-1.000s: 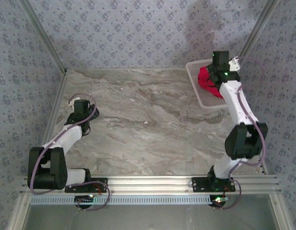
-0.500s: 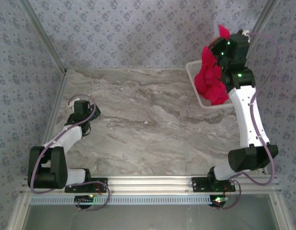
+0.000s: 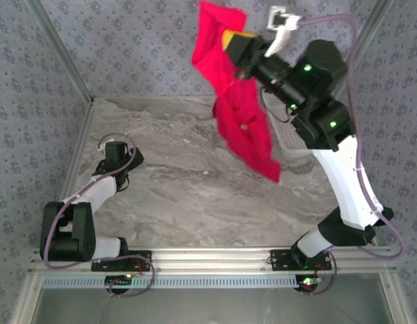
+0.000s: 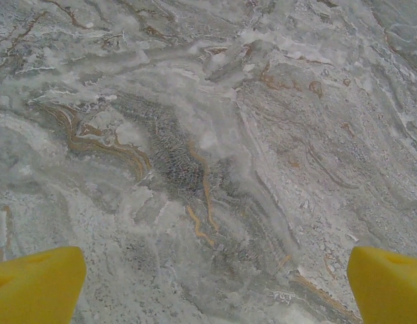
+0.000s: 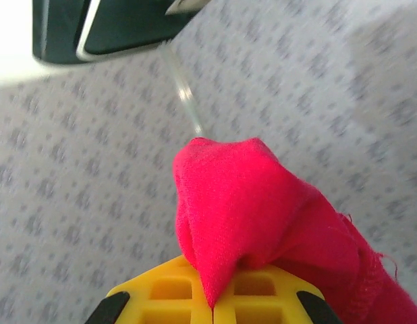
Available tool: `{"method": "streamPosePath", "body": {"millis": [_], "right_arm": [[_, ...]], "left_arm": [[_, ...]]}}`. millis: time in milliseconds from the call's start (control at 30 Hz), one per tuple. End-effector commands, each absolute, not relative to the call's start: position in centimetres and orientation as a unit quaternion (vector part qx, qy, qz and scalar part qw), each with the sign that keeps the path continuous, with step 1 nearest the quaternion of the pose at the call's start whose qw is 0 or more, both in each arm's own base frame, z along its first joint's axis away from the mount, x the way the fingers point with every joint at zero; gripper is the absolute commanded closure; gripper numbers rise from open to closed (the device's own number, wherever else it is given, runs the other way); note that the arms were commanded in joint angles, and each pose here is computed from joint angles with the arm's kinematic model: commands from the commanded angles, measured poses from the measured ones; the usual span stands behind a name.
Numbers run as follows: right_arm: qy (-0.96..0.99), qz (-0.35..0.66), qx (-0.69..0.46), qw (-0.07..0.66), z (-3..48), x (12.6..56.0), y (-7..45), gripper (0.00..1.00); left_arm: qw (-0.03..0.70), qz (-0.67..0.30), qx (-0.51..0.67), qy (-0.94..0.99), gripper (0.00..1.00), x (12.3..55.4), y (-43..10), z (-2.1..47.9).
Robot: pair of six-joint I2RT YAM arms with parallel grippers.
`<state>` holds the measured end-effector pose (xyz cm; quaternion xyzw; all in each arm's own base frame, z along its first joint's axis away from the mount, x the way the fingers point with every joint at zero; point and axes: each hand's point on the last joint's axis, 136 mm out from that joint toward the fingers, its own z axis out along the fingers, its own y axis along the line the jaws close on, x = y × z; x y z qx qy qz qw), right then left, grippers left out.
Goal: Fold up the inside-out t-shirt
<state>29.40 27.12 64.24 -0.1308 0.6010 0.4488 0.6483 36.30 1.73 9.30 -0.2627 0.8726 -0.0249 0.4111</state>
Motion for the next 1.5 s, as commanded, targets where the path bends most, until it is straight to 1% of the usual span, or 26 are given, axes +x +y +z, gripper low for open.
{"method": "streamPosePath", "body": {"millis": [0,133,200,233,300,400,433,467,500,567,633,667,700,800,867,967,1033,1100,1233,1300,1333,1367,1400,1433,1467], "right_arm": [[0.654,0.410,-0.160,0.615,58.4,31.9,31.3,1.00],[0.734,0.351,-0.128,0.568,47.9,37.1,33.5,1.00],[0.770,0.317,-0.116,0.541,42.4,39.6,33.7,1.00],[0.789,0.303,-0.099,0.526,39.8,41.2,33.3,1.00],[0.823,0.280,-0.054,0.491,35.2,44.0,32.0,1.00],[0.866,0.255,0.010,0.429,29.3,47.1,29.8,1.00],[0.881,0.252,0.023,0.400,27.6,47.7,29.3,0.89],[0.896,0.239,0.040,0.371,26.1,48.2,28.3,0.74],[0.911,0.227,0.059,0.339,24.7,48.1,27.4,0.63],[0.928,0.199,0.082,0.305,23.1,48.2,25.1,0.42],[0.935,0.182,0.085,0.292,22.2,47.3,23.8,0.29],[0.937,0.176,0.082,0.290,21.8,46.6,23.3,0.25],[0.938,0.174,0.082,0.288,21.3,46.0,22.9,0.24],[0.942,0.185,0.053,0.275,19.0,43.3,22.8,0.25],[0.945,0.204,0.039,0.252,16.8,41.0,23.2,0.29],[0.949,0.228,0.024,0.216,13.9,38.0,24.3,0.36],[0.949,0.247,0.010,0.194,12.3,36.5,25.7,0.37],[0.950,0.262,0.006,0.172,10.8,35.3,27.4,0.37],[0.953,0.274,-0.012,0.132,7.8,33.7,31.0,0.37],[0.954,0.277,-0.015,0.112,6.4,33.1,32.5,0.39],[0.954,0.280,-0.016,0.105,5.8,32.9,33.3,0.41],[0.954,0.282,-0.016,0.099,5.2,32.7,33.9,0.43],[0.953,0.286,-0.015,0.095,4.8,32.6,34.4,0.47],[0.952,0.291,-0.014,0.092,4.4,32.7,34.9,0.56],[0.953,0.291,-0.008,0.087,4.1,32.8,35.0,0.68]], "left_arm": [[0.425,-0.034,-0.259,0.867,0.01,37.3,1.6,10.6],[0.422,-0.021,-0.260,0.869,0.02,36.9,2.1,10.6],[0.417,-0.013,-0.259,0.871,0.02,36.7,2.4,11.0],[0.399,-0.017,-0.264,0.878,0.02,36.1,2.3,11.0],[0.370,-0.049,-0.256,0.892,0.05,35.2,1.1,11.0],[0.337,-0.129,-0.231,0.903,0.13,33.7,-2.1,10.9],[0.327,-0.157,-0.221,0.906,0.15,33.2,-3.3,10.9],[0.315,-0.181,-0.210,0.908,0.18,32.6,-4.4,10.8],[0.305,-0.196,-0.200,0.910,0.19,32.1,-5.4,10.7],[0.271,-0.212,-0.180,0.921,0.20,30.5,-7.5,10.0],[0.238,-0.221,-0.148,0.934,0.21,28.9,-10.0,9.4],[0.221,-0.224,-0.126,0.941,0.21,27.9,-11.5,9.0],[0.209,-0.224,-0.105,0.946,0.21,27.0,-12.9,8.6],[0.188,-0.214,-0.046,0.957,0.21,24.2,-16.5,7.6],[0.174,-0.212,-0.018,0.961,0.22,22.2,-18.2,6.7],[0.152,-0.208,-0.002,0.966,0.23,20.0,-19.2,5.1],[0.141,-0.208,0.003,0.968,0.25,18.9,-19.4,4.3],[0.134,-0.208,0.002,0.969,0.29,18.3,-19.4,3.3],[0.125,-0.182,-0.009,0.975,0.46,18.0,-18.5,2.1],[0.127,-0.172,-0.013,0.977,0.60,18.3,-18.3,2.3],[0.130,-0.169,-0.014,0.977,0.69,18.5,-18.3,2.6],[0.134,-0.165,-0.015,0.977,0.75,18.7,-18.2,3.0],[0.139,-0.159,-0.016,0.977,0.79,18.9,-18.0,3.3],[0.145,-0.155,-0.018,0.977,0.84,19.2,-17.9,3.7],[0.151,-0.153,-0.019,0.976,0.91,19.4,-17.7,4.2]]}}
